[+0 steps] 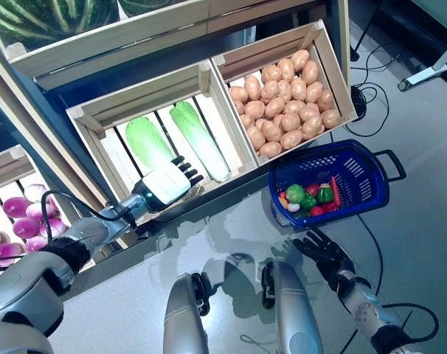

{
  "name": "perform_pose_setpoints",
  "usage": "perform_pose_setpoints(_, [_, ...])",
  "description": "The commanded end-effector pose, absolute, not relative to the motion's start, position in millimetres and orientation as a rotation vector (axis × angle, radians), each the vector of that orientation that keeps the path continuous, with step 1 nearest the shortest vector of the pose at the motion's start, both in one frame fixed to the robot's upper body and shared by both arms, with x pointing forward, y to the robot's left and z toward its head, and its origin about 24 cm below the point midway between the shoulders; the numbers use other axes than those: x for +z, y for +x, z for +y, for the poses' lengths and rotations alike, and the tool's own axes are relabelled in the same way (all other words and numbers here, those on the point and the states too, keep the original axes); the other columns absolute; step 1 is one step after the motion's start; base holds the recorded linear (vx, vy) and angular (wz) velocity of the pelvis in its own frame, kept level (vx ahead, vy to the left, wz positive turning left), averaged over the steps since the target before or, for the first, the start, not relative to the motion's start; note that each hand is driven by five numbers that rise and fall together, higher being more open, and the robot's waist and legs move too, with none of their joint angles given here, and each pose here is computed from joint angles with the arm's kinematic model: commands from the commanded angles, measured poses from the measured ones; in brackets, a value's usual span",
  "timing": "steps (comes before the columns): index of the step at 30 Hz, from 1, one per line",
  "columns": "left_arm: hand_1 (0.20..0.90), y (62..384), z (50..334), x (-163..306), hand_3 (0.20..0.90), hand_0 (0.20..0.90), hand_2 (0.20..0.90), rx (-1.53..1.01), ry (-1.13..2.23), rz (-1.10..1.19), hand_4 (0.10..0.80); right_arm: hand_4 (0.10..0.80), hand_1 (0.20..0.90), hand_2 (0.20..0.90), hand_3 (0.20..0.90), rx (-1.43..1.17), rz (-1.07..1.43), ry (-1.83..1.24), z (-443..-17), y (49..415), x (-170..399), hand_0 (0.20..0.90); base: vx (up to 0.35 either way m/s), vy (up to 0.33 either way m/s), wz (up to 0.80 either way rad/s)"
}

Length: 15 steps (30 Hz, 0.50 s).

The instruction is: Put vegetables into the basket

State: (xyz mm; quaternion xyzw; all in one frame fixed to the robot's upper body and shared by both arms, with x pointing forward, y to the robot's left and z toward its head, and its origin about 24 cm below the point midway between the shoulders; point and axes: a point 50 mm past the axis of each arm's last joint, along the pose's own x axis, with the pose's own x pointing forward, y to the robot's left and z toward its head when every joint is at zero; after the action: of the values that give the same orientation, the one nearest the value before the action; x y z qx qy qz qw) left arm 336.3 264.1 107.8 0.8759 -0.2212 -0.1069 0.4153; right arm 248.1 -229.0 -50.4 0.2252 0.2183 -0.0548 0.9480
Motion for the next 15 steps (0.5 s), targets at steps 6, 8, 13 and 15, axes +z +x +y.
perform_pose_setpoints(6, [0.900, 347, 295, 183, 0.900, 0.900, 0.900, 0.134, 2.256, -0.550, 0.800, 0.800, 0.900, 0.900, 0.900, -0.116, 0.314, 0.479, -254, 262, -18, 0.900, 0.009, -0.003, 0.04])
perform_pose_setpoints(8, [0.900, 349, 297, 193, 0.900, 0.900, 0.900, 0.158, 2.277, -0.540, 0.800, 0.800, 0.900, 0.900, 0.900, -0.118, 0.309, 0.480, -256, 263, -16, 0.900, 0.004, -0.009, 0.03])
perform_pose_setpoints(13, [0.900, 351, 300, 212, 0.900, 0.900, 0.900, 0.178, 2.317, -0.537, 0.800, 0.800, 0.900, 0.900, 0.900, -0.143, 0.302, 0.489, -264, 266, -10, 0.900, 0.000, 0.000, 0.00])
perform_pose_setpoints(15, [0.900, 352, 301, 218, 0.900, 0.900, 0.900, 0.184, 2.331, -0.532, 0.800, 0.800, 0.900, 0.900, 0.900, -0.158, 0.299, 0.512, -269, 265, -9, 0.900, 0.000, 0.000, 0.00])
